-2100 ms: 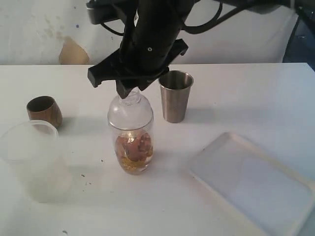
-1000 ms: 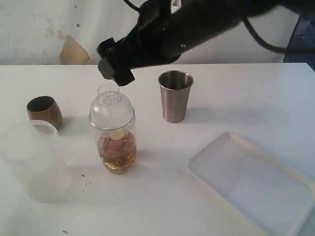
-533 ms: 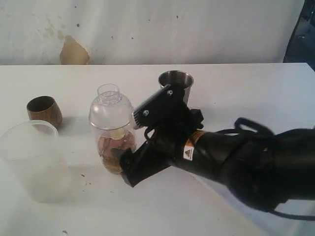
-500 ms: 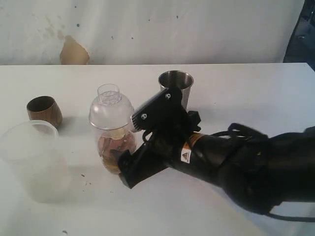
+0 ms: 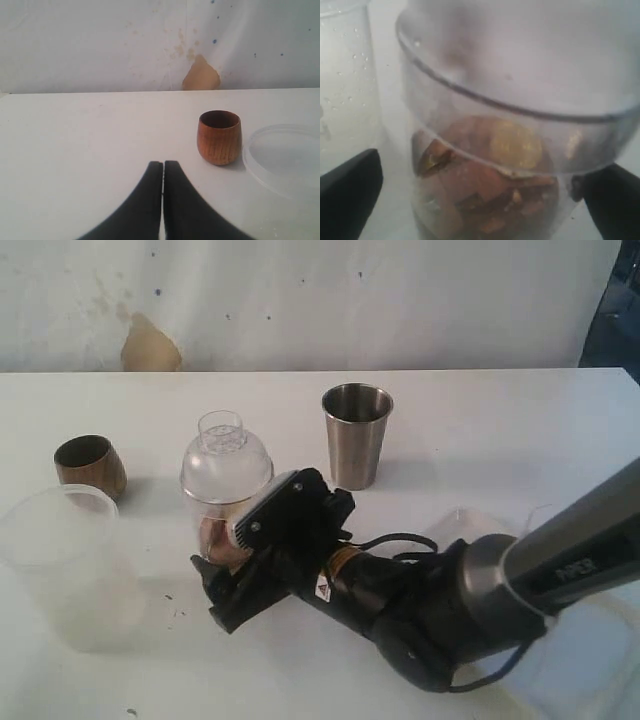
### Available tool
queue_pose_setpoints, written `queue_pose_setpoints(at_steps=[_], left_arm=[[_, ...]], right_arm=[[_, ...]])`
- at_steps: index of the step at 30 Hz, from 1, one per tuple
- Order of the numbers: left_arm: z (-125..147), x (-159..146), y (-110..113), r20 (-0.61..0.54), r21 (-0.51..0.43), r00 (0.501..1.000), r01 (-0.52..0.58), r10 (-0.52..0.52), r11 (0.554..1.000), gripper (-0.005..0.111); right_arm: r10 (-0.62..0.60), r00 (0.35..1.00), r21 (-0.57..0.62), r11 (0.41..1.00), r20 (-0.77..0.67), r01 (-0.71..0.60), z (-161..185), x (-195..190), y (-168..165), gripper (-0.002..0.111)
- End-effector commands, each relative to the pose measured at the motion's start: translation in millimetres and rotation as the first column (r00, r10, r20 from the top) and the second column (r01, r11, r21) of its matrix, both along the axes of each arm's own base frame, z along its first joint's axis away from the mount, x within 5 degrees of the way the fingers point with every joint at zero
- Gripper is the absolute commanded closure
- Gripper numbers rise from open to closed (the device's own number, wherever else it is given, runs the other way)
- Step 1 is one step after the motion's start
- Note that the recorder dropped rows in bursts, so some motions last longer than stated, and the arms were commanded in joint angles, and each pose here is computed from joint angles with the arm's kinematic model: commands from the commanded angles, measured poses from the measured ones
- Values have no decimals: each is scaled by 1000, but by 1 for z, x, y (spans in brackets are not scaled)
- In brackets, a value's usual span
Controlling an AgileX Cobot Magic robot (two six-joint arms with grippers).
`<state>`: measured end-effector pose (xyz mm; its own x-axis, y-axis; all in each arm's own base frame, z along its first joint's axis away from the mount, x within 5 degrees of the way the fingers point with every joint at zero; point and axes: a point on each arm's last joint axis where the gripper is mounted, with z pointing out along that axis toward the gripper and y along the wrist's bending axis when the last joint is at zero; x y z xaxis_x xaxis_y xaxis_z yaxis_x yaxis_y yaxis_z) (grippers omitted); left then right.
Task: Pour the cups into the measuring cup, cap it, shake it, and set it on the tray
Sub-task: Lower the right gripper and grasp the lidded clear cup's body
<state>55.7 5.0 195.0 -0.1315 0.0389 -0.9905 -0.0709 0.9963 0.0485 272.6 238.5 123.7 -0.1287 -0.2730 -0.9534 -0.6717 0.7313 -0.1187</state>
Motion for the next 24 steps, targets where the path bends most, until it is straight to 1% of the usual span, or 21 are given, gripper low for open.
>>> queue_pose_setpoints(at_steps=[1,6,9,18,20,21,23,24], left_arm=[[0,0,0,14,-10,1000,2,-2,1000,106],[0,0,0,14,-10,1000,2,-2,1000,106],[0,0,0,14,-10,1000,2,-2,1000,106],[0,0,0,14,-10,1000,2,-2,1000,106],[0,0,0,14,-10,1000,2,-2,1000,106],[0,0,0,14,-10,1000,2,-2,1000,106],[0,0,0,14,-10,1000,2,-2,1000,106],[0,0,0,14,-10,1000,2,-2,1000,106]], right_arm=[[23,999,35,999,45,-25,2,12,15,4],[-18,999,170,985,-46,25,3,21,22,4],[-26,997,217,975,-75,42,2,25,26,4],[-27,997,239,970,-71,43,1,28,28,4],[-50,996,253,965,-75,67,2,30,27,4],[-71,994,261,961,-83,90,2,31,26,5],[-79,993,264,960,-87,99,2,31,25,14],[-79,993,264,960,-87,99,2,31,25,26]])
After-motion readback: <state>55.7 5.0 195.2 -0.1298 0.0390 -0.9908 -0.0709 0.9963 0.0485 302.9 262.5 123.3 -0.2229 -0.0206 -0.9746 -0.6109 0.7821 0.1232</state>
